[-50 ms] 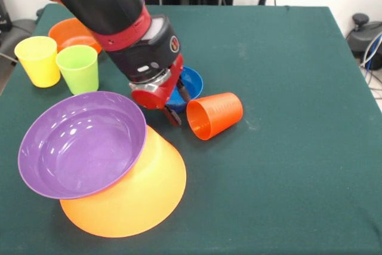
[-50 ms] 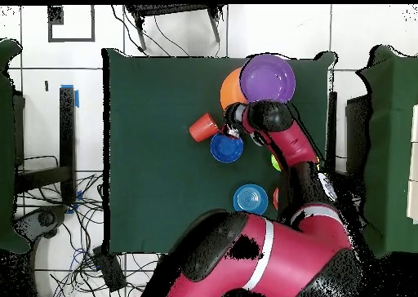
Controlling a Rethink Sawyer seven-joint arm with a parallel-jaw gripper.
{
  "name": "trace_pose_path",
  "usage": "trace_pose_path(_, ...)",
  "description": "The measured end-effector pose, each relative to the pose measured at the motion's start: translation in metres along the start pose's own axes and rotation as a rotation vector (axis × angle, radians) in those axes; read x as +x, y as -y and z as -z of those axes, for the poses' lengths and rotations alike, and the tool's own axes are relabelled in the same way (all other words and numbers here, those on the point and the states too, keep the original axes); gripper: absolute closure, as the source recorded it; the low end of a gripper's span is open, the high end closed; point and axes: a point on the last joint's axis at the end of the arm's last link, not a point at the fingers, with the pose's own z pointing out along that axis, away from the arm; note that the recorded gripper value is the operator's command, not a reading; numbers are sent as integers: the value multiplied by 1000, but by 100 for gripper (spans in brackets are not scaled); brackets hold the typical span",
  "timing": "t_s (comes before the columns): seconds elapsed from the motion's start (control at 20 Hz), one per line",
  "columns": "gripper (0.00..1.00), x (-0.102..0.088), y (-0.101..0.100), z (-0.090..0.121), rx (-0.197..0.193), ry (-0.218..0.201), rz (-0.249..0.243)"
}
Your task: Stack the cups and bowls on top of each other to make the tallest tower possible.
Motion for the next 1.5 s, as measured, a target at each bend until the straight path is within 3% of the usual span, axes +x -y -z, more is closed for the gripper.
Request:
trace_pose_path(0.3, 0, 10, 2, -7, 14, -24, 8)
trace_pose_path(0.9, 0, 24, 8, 8, 57, -61, 20)
trace_pose_path(1.15, 0, 27, 10, 7, 81, -77, 22)
trace_pose_path(1.5, 0, 31, 5, -3, 83, -92, 29)
